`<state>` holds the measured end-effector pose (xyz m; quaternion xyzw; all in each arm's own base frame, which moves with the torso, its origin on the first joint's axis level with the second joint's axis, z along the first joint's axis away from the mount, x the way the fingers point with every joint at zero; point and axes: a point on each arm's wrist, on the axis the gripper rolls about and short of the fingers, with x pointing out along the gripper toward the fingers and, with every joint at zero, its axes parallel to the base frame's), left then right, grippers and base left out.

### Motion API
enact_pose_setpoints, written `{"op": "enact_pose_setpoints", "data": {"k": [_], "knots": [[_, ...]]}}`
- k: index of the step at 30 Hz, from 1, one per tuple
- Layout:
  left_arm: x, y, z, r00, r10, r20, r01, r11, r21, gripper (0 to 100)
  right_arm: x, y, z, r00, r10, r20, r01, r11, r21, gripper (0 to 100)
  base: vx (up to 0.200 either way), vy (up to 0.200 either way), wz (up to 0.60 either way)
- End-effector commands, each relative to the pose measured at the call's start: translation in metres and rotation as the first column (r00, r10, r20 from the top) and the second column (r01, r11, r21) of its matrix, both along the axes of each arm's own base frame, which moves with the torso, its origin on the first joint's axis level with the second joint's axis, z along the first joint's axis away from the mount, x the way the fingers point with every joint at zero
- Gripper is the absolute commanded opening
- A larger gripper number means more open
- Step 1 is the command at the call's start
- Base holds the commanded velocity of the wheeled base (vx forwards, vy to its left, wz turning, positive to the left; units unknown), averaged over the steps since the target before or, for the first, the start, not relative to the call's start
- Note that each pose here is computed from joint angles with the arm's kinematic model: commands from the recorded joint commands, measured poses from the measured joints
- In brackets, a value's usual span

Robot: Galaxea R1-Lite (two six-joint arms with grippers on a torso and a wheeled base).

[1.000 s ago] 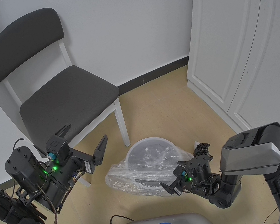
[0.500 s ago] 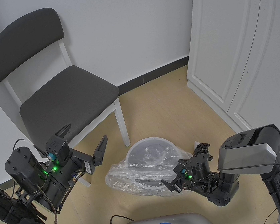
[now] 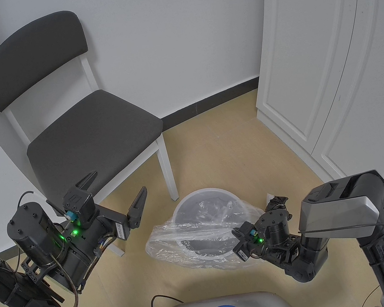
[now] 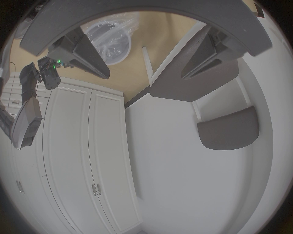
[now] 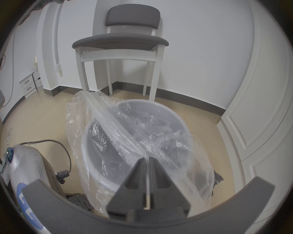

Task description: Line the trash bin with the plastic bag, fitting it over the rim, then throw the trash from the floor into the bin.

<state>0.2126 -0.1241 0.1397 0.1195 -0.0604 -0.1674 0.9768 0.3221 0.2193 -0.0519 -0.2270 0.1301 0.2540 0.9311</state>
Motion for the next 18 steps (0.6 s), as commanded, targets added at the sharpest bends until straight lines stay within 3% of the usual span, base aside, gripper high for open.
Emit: {"op": "enact_pose_setpoints", "data": {"k": [1,10,18], "knots": [[0.001,0.000,-0.001,1.000,0.000,-0.004,0.000,1.000,0.003,100,0.001,0.001,0.009,0.999,0.000,0.038,-0.001,1.000,0.025,0,0.000,0.000,0.00],[0.002,-0.001,-0.002,1.000,0.002,-0.005,-0.002,1.000,0.003,100,0.017,-0.002,0.045,0.987,-0.052,0.154,0.035,0.993,0.111,0,0.000,0.000,0.00],[0.003,0.000,0.001,1.000,0.007,0.005,-0.007,1.000,-0.003,100,0.063,0.016,0.050,0.947,-0.190,0.259,0.122,0.958,0.259,0,0.000,0.000,0.00]]}}
